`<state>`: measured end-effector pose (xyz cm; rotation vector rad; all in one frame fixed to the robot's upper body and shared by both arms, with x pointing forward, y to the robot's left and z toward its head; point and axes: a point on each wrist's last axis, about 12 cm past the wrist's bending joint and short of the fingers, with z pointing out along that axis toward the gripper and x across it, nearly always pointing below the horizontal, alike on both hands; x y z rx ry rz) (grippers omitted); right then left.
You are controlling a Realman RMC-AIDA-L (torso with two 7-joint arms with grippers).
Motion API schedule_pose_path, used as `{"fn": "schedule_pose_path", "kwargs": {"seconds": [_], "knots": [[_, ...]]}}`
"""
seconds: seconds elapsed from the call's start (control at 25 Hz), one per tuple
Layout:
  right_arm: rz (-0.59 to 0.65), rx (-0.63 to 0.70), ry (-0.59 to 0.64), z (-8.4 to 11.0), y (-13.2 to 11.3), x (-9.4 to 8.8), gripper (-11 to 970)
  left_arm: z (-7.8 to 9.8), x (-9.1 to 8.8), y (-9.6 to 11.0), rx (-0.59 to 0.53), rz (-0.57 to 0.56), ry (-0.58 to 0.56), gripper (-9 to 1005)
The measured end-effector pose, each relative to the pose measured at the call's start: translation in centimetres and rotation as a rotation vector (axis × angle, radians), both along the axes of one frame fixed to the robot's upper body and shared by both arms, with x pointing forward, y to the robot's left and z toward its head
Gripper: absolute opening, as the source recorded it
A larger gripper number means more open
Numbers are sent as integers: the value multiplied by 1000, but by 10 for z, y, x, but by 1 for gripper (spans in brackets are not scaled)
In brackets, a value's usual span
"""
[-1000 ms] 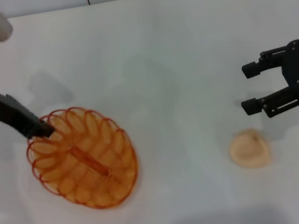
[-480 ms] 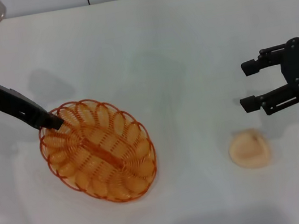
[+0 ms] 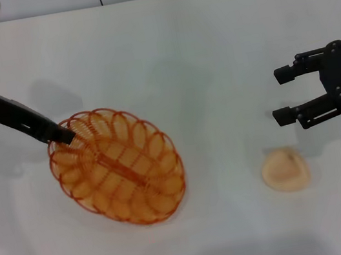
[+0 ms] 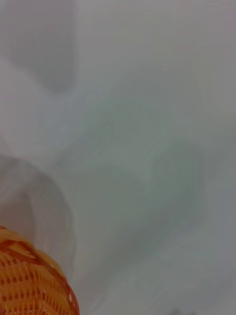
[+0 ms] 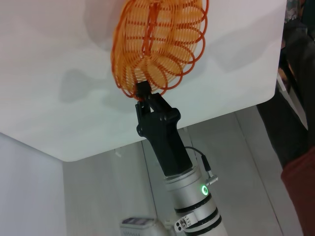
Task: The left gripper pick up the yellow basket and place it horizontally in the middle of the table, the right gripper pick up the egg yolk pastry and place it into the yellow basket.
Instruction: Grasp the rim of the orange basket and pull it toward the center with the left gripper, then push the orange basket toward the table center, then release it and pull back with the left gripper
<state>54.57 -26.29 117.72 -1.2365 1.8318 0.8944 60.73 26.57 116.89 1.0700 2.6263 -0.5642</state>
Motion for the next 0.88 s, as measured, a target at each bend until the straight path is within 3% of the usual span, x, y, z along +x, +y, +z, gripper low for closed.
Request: {"fn": "schedule_pose_path", "kwargs": {"seconds": [0.2,0.88], "knots": [[0,0,0,0,0,0,841,2,-2,-1,-76,41,18,77],[18,0,-20,7,5,6,842,-3,-24,18,-247,354,239,76]]}}
